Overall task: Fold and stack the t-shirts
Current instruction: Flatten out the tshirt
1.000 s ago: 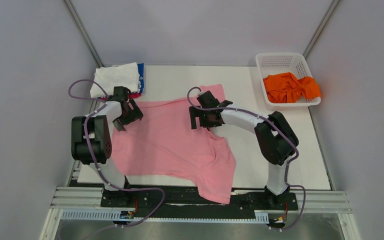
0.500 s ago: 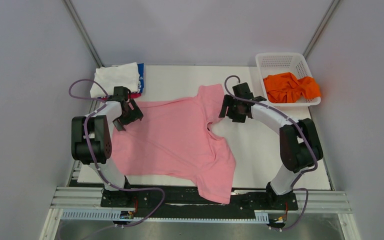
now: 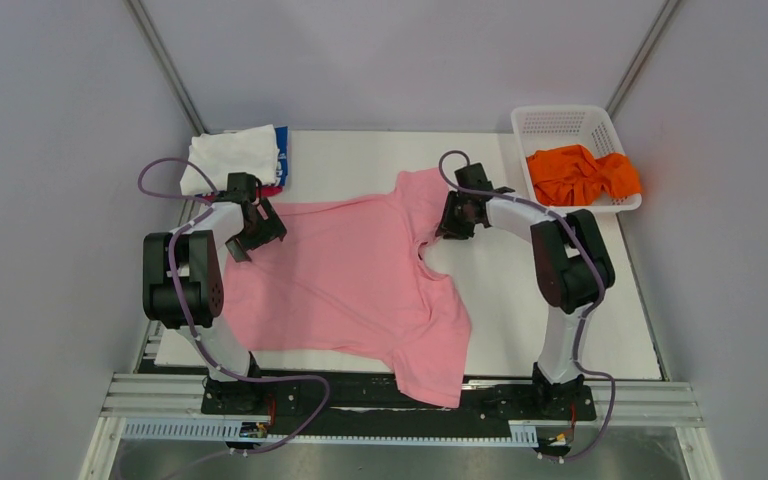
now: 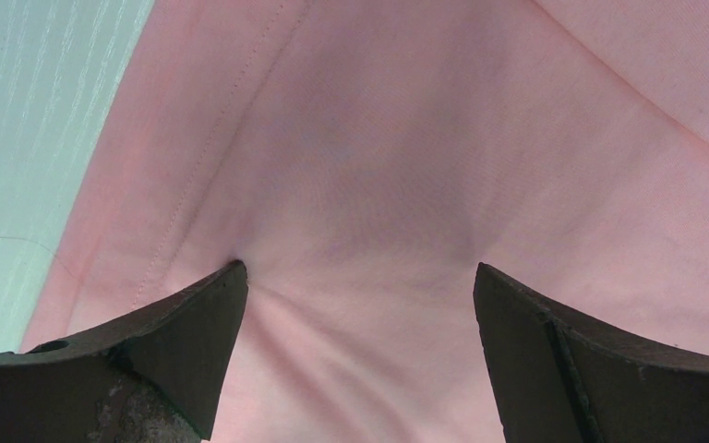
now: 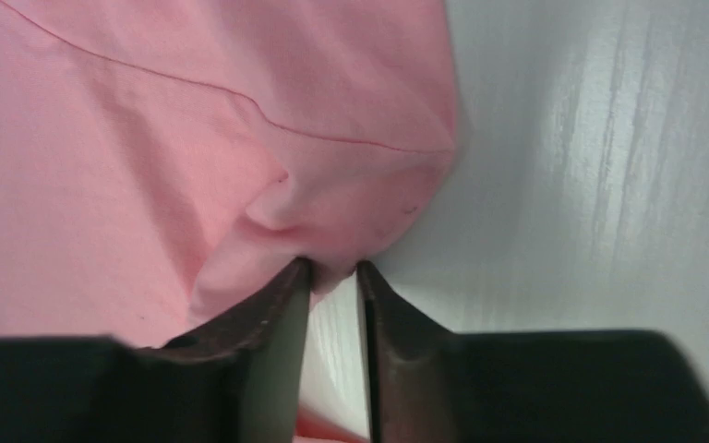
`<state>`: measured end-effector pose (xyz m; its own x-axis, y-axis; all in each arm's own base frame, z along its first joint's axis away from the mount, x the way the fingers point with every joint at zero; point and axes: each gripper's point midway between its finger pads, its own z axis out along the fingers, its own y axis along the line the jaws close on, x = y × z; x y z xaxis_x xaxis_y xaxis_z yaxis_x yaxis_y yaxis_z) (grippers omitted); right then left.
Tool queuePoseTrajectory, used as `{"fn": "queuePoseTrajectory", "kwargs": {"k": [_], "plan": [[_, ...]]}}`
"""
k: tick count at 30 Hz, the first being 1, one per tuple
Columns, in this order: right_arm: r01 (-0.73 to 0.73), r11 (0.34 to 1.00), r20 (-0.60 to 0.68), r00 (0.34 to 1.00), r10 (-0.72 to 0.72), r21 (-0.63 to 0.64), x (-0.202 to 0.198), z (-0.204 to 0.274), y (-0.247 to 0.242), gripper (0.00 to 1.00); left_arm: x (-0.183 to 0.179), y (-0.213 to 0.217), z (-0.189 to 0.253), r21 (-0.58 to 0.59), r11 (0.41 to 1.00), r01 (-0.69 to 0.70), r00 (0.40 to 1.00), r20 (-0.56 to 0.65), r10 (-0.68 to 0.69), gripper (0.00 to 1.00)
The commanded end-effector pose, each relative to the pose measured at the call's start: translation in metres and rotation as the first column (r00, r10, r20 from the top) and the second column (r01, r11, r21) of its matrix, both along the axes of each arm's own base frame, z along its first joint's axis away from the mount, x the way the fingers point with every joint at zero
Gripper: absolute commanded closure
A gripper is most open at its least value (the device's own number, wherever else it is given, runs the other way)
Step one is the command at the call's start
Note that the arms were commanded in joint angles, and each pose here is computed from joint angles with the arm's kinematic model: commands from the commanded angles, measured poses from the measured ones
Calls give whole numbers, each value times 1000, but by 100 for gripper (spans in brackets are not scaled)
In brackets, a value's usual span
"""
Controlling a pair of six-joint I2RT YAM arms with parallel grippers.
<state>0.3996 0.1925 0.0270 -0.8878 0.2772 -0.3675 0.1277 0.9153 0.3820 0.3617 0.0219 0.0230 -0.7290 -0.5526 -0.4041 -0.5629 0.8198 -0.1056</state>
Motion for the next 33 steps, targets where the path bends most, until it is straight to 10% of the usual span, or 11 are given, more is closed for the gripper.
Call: {"fn": "queuePoseTrajectory", "kwargs": {"k": [1,4,11,24,26,30,33], "plan": [[-7,1000,29,1000,7,5,16,-4,12,76,-1,-3,-18,-29,999,16,999,-30,-16,0],[12,999,53,999,-10,-43,23,-2,7,99,-1,-4,-19,-34,999,19,999,-30,-20,0],[72,932,119,992,-31,-354,17,51,-56,100,-4,-3,-17,-25,999,21,999,-23,-22,0],[42,601,35,999,-22,-798,48,63,-131,100,-5,-2,-13,-14,999,31,999,-14,-32,0],[62,555,44,998,-45,-830,59,62,-135,92,-5,-2,-14,-15,999,30,999,-17,-30,0],[97,598,72,995,-65,-795,69,65,-125,37,-6,-3,-15,-20,999,34,999,-19,-34,0],[171,650,135,985,-106,-740,59,87,-122,24,-6,-4,-13,-25,999,38,999,-12,-39,0]]}}
